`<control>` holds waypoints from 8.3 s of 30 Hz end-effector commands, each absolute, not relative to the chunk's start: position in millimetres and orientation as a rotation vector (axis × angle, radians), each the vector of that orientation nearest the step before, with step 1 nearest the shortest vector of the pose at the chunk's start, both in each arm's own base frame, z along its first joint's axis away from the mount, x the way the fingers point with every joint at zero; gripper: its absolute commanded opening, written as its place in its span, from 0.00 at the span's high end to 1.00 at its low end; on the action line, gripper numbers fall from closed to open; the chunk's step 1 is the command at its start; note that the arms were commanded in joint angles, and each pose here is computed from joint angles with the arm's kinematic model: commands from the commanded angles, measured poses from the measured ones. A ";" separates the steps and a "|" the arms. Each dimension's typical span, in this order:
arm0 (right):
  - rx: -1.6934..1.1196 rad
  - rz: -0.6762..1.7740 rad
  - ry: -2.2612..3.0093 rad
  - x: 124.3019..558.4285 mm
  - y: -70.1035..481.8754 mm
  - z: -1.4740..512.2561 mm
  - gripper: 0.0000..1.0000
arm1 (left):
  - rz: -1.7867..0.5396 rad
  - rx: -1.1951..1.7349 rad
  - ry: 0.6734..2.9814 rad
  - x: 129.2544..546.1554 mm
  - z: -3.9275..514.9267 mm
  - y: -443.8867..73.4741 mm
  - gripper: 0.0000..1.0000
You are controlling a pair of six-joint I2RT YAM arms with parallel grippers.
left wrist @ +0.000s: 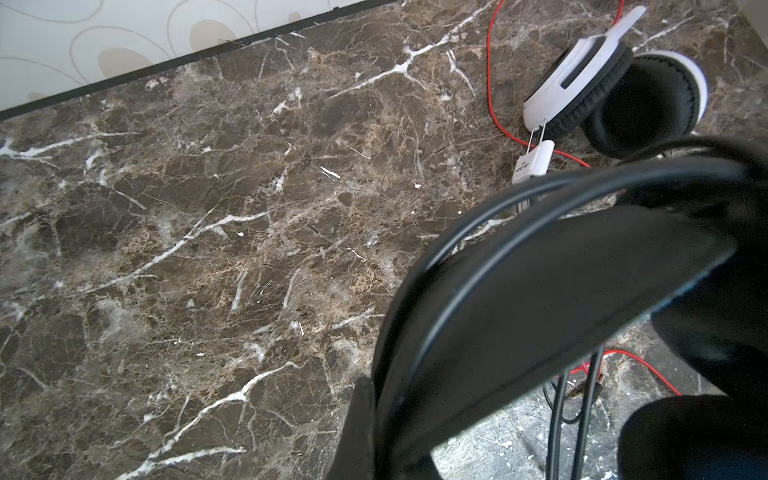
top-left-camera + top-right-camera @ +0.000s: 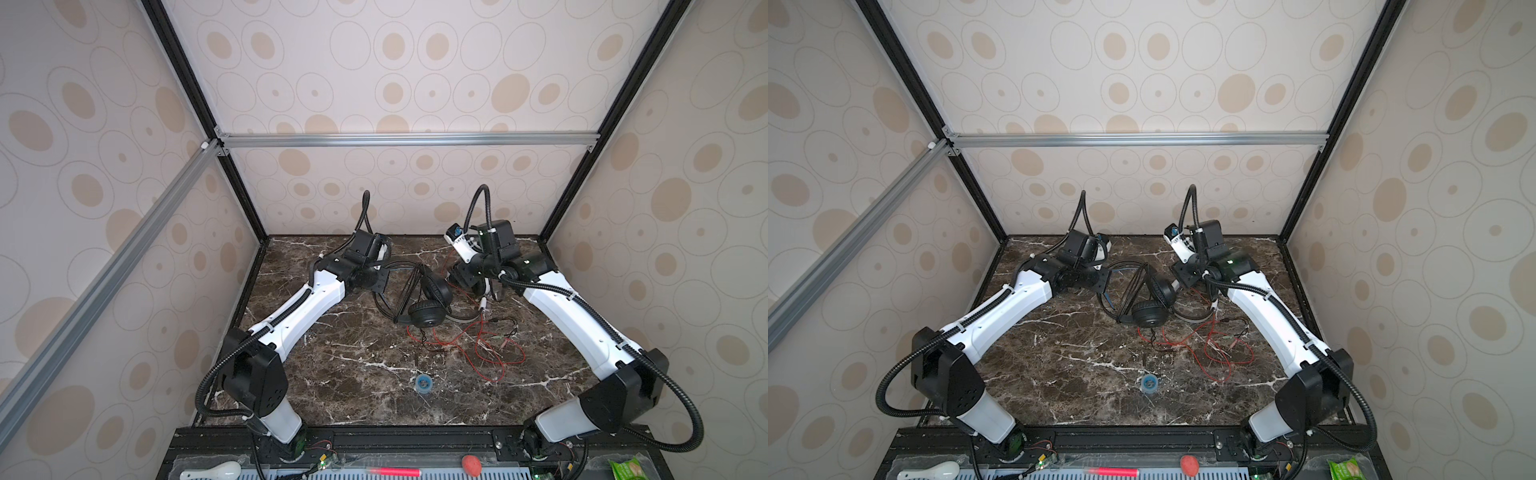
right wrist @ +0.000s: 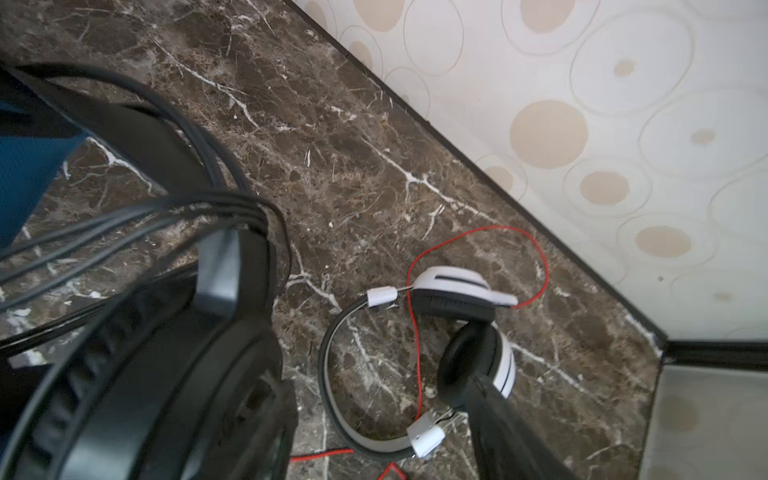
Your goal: Wrap the headphones
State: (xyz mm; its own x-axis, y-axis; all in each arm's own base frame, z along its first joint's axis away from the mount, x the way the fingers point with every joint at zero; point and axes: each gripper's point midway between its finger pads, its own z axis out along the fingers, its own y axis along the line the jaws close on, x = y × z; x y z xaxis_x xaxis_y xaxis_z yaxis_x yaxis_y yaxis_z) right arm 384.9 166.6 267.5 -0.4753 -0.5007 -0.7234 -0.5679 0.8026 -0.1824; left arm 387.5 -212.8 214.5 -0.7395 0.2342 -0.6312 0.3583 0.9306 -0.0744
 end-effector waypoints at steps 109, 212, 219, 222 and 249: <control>-0.728 0.677 2.768 256.7 262.3 58.2 1.00 | -0.588 -0.071 2.223 426.4 250.4 -176.4 1.00; -0.925 0.128 2.293 415.6 324.5 236.5 0.70 | -0.469 0.371 2.153 379.5 269.0 -252.2 1.00; -0.936 0.088 2.329 398.8 306.2 230.2 0.68 | -0.431 0.341 2.198 382.2 260.8 -244.8 1.00; -0.927 0.088 2.328 389.6 298.4 230.1 0.64 | -0.456 0.313 2.212 384.7 255.0 -241.9 1.00; -0.894 0.082 2.355 353.4 271.0 221.3 0.41 | -0.385 0.188 2.318 402.6 224.5 -202.1 1.00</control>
State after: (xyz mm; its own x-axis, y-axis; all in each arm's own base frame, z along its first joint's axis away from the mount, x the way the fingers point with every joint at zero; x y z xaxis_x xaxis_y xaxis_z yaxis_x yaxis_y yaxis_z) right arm 354.1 292.1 213.1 -0.5671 -0.5905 -0.5742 -0.6606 0.7425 -0.1111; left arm 389.1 -219.1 204.9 -0.7187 0.0876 -0.6898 0.3071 0.9300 -0.2018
